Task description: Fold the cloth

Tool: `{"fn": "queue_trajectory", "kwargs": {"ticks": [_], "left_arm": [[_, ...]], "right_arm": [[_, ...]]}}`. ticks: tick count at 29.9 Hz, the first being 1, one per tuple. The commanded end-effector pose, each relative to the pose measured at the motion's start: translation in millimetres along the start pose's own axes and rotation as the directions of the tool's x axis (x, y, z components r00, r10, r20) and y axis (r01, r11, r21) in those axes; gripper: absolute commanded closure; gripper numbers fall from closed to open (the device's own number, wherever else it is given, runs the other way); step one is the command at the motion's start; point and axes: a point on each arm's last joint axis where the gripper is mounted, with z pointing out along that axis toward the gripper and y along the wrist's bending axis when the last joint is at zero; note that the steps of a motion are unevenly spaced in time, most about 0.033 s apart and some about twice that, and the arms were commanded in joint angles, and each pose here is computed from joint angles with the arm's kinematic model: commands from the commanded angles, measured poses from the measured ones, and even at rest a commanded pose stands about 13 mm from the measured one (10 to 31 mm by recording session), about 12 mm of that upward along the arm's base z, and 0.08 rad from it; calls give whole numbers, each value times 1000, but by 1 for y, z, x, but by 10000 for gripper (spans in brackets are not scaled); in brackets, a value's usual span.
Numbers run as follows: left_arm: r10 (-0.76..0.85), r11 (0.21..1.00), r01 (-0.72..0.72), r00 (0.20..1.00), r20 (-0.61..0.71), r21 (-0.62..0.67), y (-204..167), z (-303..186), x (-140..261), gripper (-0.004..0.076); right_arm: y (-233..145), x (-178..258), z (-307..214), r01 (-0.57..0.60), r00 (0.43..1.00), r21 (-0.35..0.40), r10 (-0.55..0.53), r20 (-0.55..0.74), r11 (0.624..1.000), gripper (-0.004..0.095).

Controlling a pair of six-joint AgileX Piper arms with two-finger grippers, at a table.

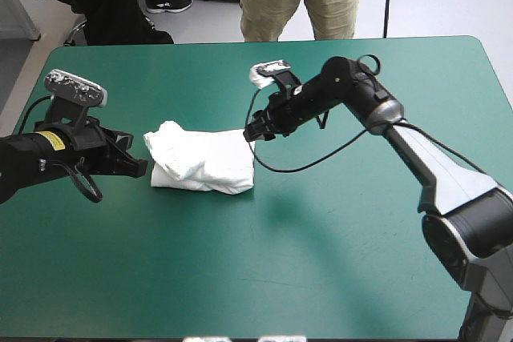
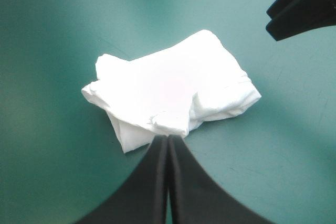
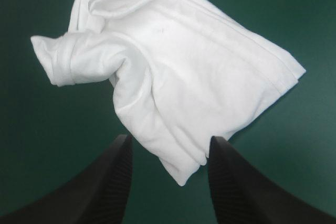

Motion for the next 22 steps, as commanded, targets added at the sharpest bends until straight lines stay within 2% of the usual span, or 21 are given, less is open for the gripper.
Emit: {"fn": "queue_trajectory", "kwargs": {"ticks": [1,8,11,17,22], "left_arm": [[-22,1000,21,996,91,16,-3,-10,-8,741],[-22,1000,21,996,91,16,-3,-10,-8,741],[-22,1000,20,996,87,17,-3,-10,-8,741],[-22,1000,20,996,84,18,-3,-10,-8,741],[-22,1000,20,996,84,18,-3,-10,-8,741]], "right_arm": [[-8,8,-24,-80,981,-80,93,172,994,459],[-40,35,21,-183,979,-107,191,70,977,293],[-48,37,37,-222,971,-137,232,58,965,290],[-57,36,64,-285,946,-258,315,83,923,293],[-55,38,76,-285,944,-291,320,77,913,416]]}}
